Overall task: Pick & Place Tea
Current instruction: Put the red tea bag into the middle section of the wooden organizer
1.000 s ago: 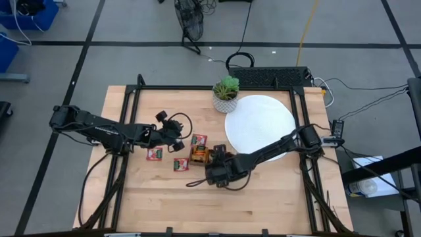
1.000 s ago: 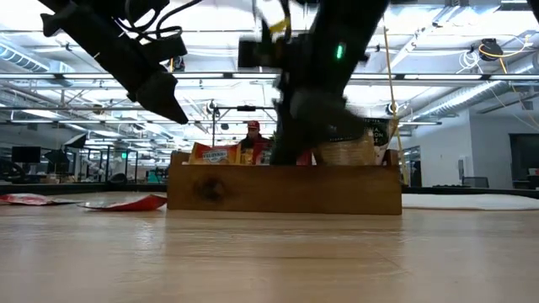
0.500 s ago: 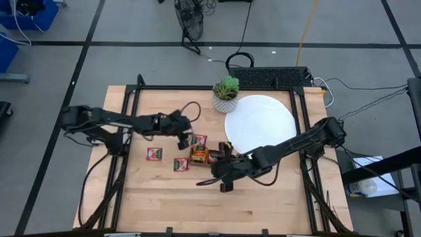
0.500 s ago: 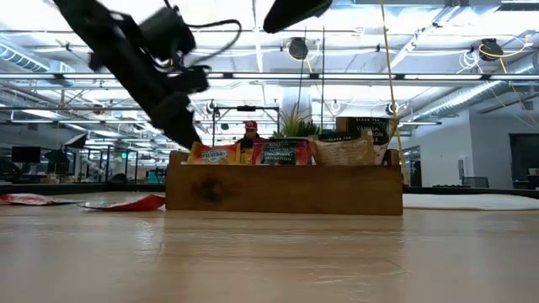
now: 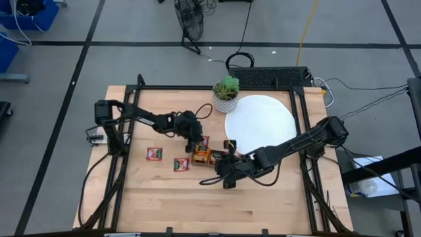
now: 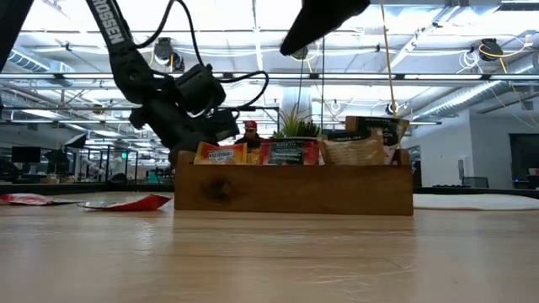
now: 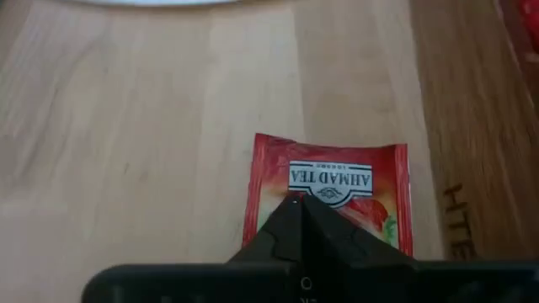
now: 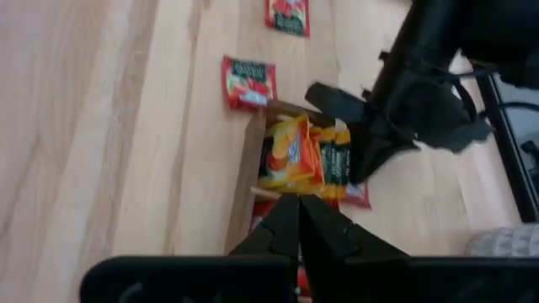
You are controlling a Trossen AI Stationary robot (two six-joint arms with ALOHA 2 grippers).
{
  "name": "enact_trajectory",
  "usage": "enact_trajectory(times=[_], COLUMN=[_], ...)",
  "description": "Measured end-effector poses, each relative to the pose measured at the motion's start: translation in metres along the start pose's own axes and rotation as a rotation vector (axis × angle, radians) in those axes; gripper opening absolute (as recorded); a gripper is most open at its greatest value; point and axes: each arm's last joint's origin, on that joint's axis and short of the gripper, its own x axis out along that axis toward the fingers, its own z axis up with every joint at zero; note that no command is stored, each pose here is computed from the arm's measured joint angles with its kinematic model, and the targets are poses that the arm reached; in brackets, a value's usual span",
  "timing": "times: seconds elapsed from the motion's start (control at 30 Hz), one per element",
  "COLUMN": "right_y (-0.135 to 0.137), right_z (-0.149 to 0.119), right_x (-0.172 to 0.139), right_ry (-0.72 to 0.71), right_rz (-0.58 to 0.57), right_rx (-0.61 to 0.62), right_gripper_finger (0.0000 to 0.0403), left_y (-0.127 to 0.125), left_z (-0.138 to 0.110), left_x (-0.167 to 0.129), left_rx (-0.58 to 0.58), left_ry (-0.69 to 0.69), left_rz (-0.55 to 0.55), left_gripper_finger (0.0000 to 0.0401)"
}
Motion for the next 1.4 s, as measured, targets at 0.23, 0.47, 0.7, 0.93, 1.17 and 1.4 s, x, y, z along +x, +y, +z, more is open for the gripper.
enact_trajectory(times=[0.23,0.47,0.7,0.93,1.17,1.4], right_y=[-0.002,-0.002,-0.001,0.0,0.004,0.005], right_z=[-0.001,-0.003,-0.003,-0.013,-0.026,-0.026], right_x=[-0.002,-0.002,-0.002,0.006,0.015,0.016], right_ry=[-0.001,0.022,0.024,0.038,0.042,0.031], right_rz=[-0.005,-0.006,-0.004,-0.008,-0.008,-0.006], right_rx=[0.002,0.003,-0.001,-0.028,-0.033,-0.027], right_gripper_finger=[0.0,0.0,0.0,0.0,0.0,0.0], left_y=[-0.007,-0.029,-0.053,-0.075,-0.051,-0.029], left_z=[-0.01,-0.013,-0.012,-0.008,-0.007,-0.001], left_x=[-0.01,-0.048,-0.091,-0.099,-0.105,-0.089], left_rx=[-0.112,-0.126,-0.222,-0.227,-0.243,-0.243], left_ry=[0.15,0.318,0.367,0.324,0.258,0.167], left_rz=[0.034,0.187,0.305,0.254,0.764,0.573], left_gripper_finger=[0.0006,0.0005,0.0022,0.0103,0.0192,0.0173])
